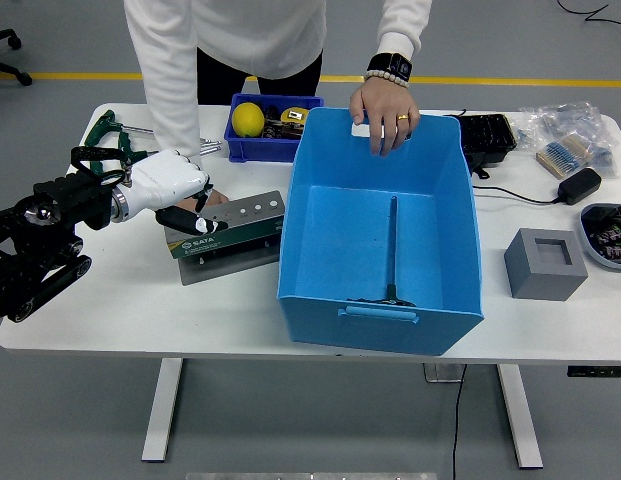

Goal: Lift tool from toolbox,place it in box,lift tool from toolbox,place it in box

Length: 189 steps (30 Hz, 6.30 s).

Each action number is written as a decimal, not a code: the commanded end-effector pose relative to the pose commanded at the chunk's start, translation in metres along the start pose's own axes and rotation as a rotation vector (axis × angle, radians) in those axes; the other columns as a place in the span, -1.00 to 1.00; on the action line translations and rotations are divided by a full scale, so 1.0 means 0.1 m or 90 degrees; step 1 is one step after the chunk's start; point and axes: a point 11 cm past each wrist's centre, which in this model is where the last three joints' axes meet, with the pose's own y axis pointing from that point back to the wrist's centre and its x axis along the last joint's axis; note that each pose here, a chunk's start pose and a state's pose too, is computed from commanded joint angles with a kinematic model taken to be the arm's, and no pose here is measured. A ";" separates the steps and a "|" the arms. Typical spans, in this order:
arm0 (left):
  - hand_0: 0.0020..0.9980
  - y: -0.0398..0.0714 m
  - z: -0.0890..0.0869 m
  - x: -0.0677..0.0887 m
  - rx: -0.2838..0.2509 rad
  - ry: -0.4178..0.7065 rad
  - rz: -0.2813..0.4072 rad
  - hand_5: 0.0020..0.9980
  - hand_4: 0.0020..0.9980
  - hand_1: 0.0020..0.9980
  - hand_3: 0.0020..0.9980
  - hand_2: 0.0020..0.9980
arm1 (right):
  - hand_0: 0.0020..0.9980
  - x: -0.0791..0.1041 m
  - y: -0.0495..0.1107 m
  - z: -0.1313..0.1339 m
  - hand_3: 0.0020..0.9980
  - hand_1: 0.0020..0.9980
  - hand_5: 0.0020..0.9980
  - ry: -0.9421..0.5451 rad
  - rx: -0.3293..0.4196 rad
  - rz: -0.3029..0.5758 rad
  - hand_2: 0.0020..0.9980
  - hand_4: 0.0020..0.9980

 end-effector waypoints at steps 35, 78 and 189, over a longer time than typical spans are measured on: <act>-0.80 0.07 -0.04 0.17 -0.027 -0.049 0.145 -0.32 0.74 -1.00 -0.93 -0.91 | 0.45 0.01 0.00 -0.04 0.17 0.39 0.45 -0.002 0.005 0.001 0.46 0.65; -0.85 0.55 0.82 1.80 -0.169 0.166 0.448 -0.23 0.61 -1.00 -0.95 -1.00 | 0.45 0.00 0.00 0.03 0.17 0.39 0.45 0.003 -0.003 0.000 0.47 0.65; 0.53 0.79 -0.04 -0.52 0.118 1.357 0.319 0.74 0.87 0.43 0.51 0.62 | 0.45 -0.02 0.00 0.03 0.17 0.38 0.45 0.004 0.000 0.001 0.46 0.64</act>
